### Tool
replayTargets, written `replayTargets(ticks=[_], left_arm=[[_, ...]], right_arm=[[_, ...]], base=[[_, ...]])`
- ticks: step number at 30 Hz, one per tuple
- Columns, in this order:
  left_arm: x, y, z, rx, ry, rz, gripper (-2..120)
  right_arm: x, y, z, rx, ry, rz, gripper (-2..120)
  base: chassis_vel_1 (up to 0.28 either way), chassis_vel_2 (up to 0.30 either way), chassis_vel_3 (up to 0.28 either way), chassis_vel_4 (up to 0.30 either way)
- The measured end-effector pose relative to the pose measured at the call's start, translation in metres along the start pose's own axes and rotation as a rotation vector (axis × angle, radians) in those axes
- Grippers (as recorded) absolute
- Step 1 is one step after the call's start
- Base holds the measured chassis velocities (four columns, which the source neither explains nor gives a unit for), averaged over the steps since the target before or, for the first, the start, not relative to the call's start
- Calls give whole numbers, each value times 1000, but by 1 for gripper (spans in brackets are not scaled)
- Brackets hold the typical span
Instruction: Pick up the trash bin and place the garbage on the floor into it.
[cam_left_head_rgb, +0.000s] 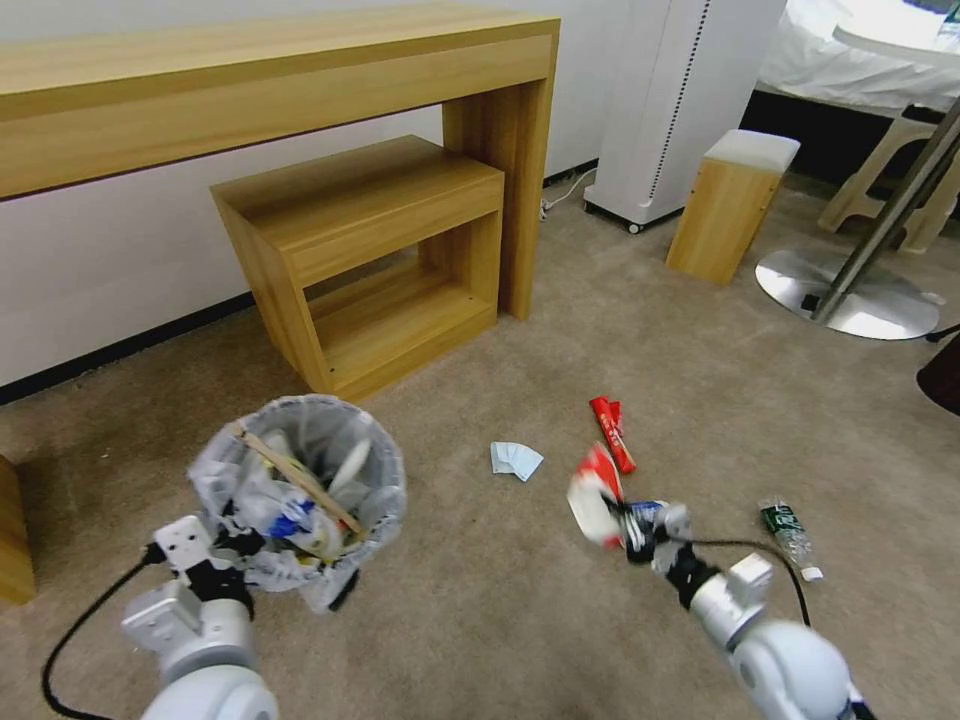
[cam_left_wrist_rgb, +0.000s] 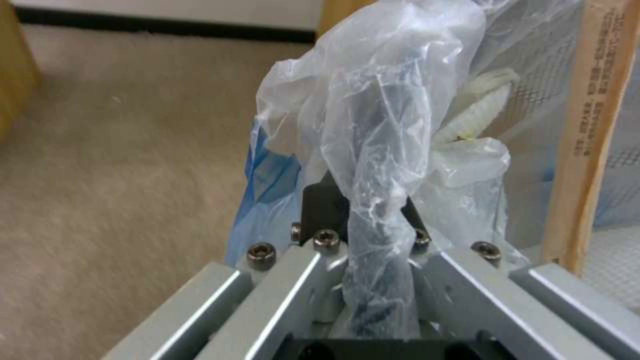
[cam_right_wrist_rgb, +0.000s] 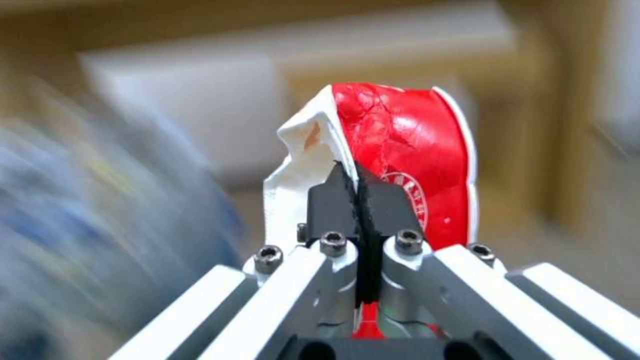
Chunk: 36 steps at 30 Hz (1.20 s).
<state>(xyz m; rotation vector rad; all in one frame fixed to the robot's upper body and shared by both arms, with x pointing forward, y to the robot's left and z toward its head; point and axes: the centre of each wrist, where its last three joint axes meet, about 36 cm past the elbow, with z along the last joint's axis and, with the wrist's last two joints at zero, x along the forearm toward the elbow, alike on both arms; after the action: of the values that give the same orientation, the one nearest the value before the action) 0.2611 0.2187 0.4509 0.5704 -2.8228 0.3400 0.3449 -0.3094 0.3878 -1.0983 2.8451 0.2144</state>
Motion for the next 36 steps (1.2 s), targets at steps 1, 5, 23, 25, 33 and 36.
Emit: replayTargets(ticks=[1,5,23,25,33,36], left_arm=[[1,-7,7,-10,14,11,0],[4,-22,22,-28,45,36,0],[19,-51,32,-18,127,121,0],[21,-51,31,-18,124,124,0],[27,-52,26,-19,112,127,0],[28,-51,25,-21,110,127,0]], right_arm=[[-11,-1,-15,8,-103,-115,0],[-45,7,-44,-20,-302,-368,0],[-113,28,38,-61,-212,-656,0],[-116,28,41,-61,-212,-653,0],[-131,28,55,-64,-232,-608,0],[-135,32,60,-78,-238,-597,0]], base=[[0,0,0,0],[0,0,0,0],[0,0,0,0],[0,0,0,0],[0,0,0,0],[0,0,0,0]])
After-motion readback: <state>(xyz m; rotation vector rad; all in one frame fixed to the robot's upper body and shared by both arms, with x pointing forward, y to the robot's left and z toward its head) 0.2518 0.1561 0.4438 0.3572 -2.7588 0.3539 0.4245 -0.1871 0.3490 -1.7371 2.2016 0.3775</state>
